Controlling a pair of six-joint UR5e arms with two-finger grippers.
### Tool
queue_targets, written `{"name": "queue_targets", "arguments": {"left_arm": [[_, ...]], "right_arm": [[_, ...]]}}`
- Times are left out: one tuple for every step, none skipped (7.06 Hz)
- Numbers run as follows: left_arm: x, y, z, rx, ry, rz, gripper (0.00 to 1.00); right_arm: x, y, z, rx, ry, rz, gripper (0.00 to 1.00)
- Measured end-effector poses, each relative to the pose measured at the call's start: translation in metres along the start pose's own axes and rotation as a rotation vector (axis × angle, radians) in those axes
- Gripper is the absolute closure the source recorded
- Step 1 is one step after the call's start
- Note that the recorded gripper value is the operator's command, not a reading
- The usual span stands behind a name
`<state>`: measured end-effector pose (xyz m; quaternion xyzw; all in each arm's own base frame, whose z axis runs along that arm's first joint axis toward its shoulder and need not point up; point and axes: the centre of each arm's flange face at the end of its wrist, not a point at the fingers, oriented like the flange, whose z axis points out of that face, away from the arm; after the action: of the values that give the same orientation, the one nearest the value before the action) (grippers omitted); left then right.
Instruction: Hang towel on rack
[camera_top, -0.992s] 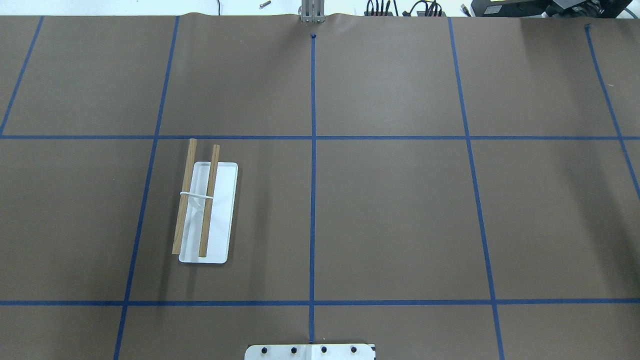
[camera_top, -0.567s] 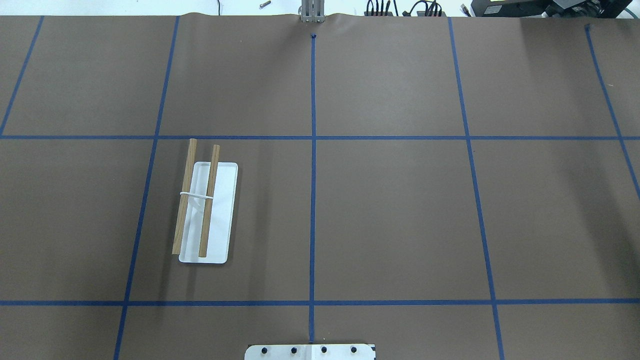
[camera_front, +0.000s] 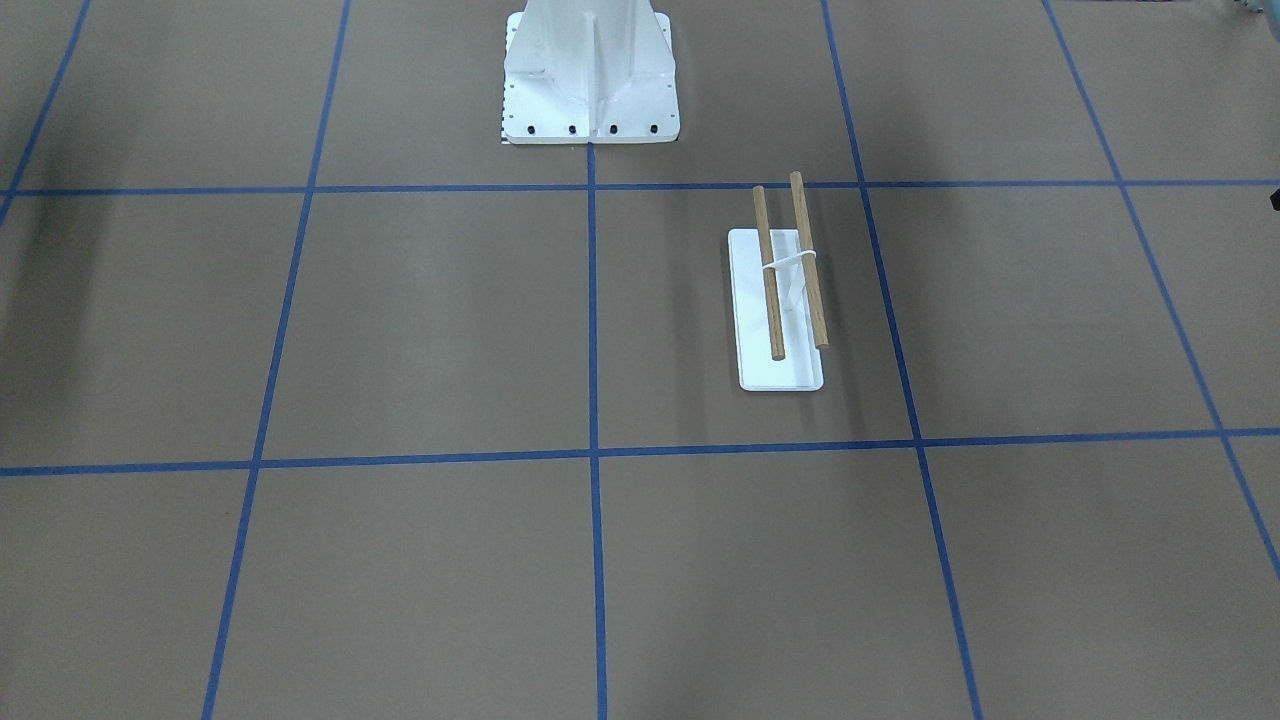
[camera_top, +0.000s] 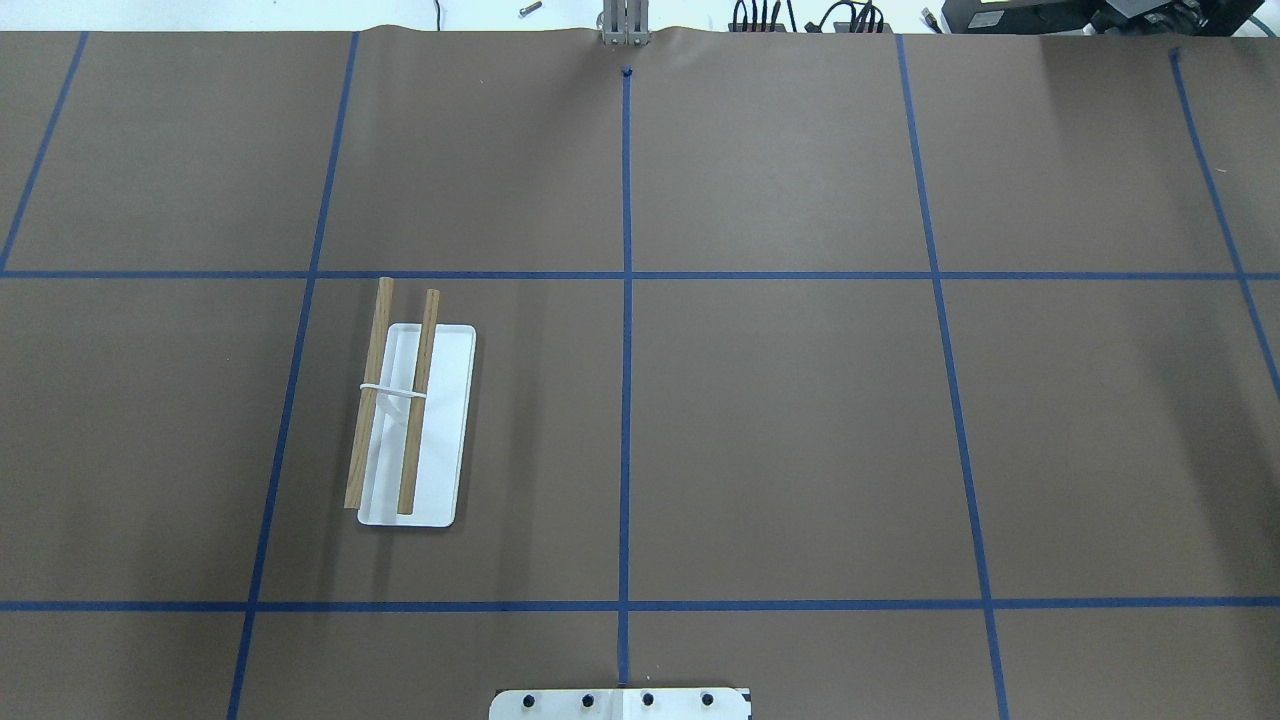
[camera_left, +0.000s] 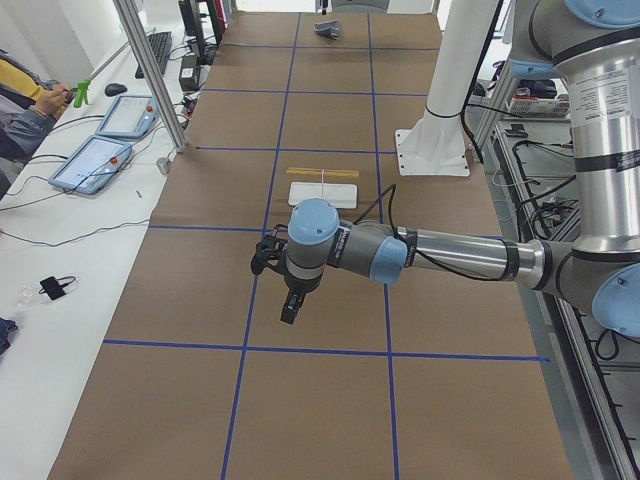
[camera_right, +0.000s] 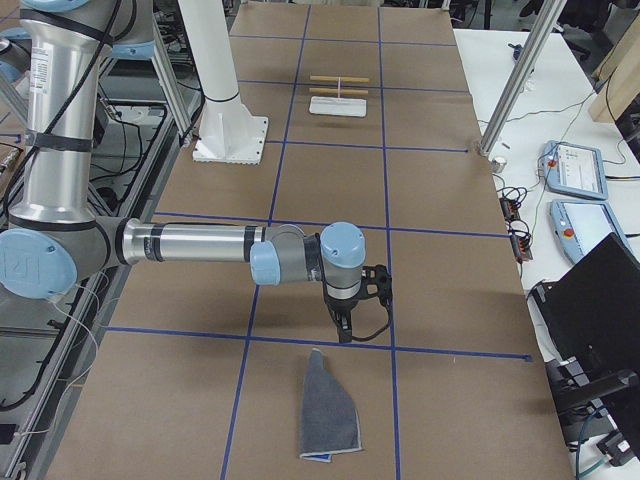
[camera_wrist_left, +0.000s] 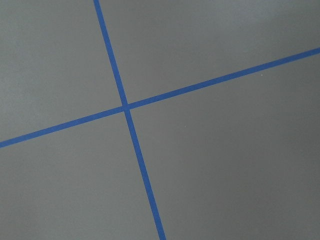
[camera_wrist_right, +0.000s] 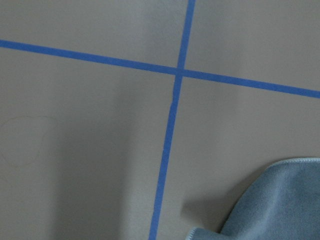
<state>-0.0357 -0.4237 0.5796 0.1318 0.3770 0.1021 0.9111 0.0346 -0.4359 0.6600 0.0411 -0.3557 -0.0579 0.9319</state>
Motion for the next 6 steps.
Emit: {"name": "queue_targets", "arguments": {"left_arm": [[-0.002,0.001,0.002,-0.003,0.0,-0.002,0.02],[-0.004,0.001,0.004,-0.006,0.0,-0.003,0.02],[-0.005,0.002,0.006,-0.008,0.001,-0.004,0.02],[-0.005,0.001,0.006,-0.005,0.001,-0.001,0.02],[-0.004,0.0,0.005,0.002,0.0,0.004,0.02],[-0.004,0.0,0.005,0.005,0.0,0.007,0.02]], "right_arm": [[0.022,0.005,0.027,-0.012,0.002,0.009,0.0],[0.048,0.012,0.057,-0.018,0.003,0.012,0.0],[0.068,0.02,0.081,-0.017,0.001,0.023,0.0],[0.079,0.026,0.094,-0.016,-0.001,0.061,0.06],[0.084,0.03,0.101,-0.019,-0.003,0.11,0.22],[0.086,0.032,0.105,-0.024,-0.006,0.145,0.28]]}}
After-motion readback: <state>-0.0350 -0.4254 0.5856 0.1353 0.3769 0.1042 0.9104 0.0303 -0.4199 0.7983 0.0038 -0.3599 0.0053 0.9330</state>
